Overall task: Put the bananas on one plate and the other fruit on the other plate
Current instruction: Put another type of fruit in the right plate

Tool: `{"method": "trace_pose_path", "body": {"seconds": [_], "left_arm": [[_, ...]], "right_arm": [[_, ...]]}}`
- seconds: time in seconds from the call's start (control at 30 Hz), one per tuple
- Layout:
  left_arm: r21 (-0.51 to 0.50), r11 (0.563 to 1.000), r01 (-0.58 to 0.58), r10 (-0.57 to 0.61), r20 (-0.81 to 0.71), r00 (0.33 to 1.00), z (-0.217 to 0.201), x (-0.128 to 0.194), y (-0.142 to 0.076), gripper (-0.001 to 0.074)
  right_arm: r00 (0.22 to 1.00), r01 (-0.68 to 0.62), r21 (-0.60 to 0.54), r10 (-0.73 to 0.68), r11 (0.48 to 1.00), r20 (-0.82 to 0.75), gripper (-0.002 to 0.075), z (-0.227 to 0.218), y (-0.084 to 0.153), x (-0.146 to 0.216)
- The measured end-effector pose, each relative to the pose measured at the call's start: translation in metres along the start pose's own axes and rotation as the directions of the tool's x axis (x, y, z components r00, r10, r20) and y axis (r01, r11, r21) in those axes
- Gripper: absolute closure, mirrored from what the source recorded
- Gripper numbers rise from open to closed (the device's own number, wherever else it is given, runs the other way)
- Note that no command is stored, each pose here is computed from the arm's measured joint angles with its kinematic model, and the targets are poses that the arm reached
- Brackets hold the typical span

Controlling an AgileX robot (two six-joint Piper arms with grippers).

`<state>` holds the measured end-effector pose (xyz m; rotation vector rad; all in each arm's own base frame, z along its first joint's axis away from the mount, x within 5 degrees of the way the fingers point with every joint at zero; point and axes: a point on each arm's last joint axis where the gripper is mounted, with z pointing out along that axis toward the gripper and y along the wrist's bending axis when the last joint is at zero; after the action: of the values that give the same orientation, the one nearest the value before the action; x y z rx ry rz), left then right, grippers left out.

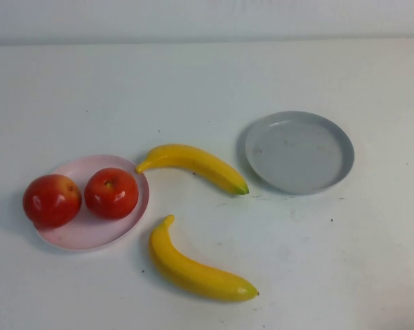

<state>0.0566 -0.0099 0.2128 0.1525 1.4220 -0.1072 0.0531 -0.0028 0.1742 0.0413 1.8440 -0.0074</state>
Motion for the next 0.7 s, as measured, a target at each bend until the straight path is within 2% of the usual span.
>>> {"method": "trace_pose_path", "body": {"seconds": [0.2,0.4,0.7], "left_arm": [[-0.003,1.0,0.014,-0.015,-0.155,0.988,-0.003,0.015,0.0,0.0733],[-0.004,1.0,0.002,-0.003,-0.393,0.92,-0.009,0.037,0.0,0.0733],[-0.004,1.0,-0.002,0.0,-0.431,0.903,-0.011,0.041,0.0,0.0733]], "right_arm": [[1.0,0.0,0.0,0.0,1.0,0.0,0.0741,0.0,0.0,0.0],[1.0,0.0,0.0,0.0,1.0,0.0,0.0741,0.0,0.0,0.0],[1.0,0.0,0.0,0.0,1.0,0.0,0.0741,0.0,0.0,0.0]]}}
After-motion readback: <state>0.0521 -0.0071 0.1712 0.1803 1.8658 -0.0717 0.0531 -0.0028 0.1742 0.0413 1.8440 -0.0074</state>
